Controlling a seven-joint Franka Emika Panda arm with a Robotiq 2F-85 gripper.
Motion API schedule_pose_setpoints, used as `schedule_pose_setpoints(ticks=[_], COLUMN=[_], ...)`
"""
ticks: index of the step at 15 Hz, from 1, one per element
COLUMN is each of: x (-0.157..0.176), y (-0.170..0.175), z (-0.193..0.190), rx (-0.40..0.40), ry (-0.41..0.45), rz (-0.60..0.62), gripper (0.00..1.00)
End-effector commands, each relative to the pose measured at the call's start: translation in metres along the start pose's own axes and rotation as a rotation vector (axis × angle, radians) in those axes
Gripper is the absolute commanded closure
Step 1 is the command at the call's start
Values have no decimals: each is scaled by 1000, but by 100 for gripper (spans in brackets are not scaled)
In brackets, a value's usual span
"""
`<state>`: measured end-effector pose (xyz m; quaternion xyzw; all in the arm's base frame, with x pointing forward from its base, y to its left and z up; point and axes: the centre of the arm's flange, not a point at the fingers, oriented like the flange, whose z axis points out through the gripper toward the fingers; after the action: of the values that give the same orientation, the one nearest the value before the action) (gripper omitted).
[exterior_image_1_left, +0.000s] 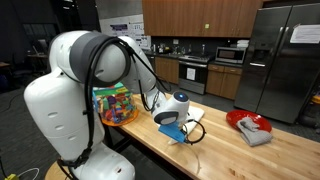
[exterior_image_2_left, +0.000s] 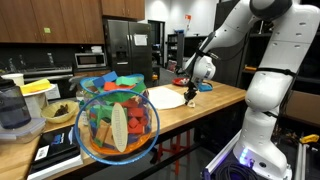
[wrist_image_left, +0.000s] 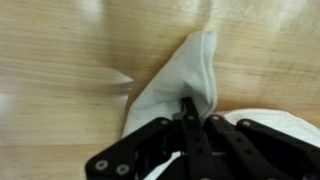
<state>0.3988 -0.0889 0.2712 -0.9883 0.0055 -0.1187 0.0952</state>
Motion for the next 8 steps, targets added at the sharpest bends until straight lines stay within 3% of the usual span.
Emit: schedule_pose_setpoints(ticks=[1,8], x=[-15,-53], y=[55,154], z=[2,-25], rx=[-28,-120], ry=[61,200], rz=[67,242], gripper=[99,99])
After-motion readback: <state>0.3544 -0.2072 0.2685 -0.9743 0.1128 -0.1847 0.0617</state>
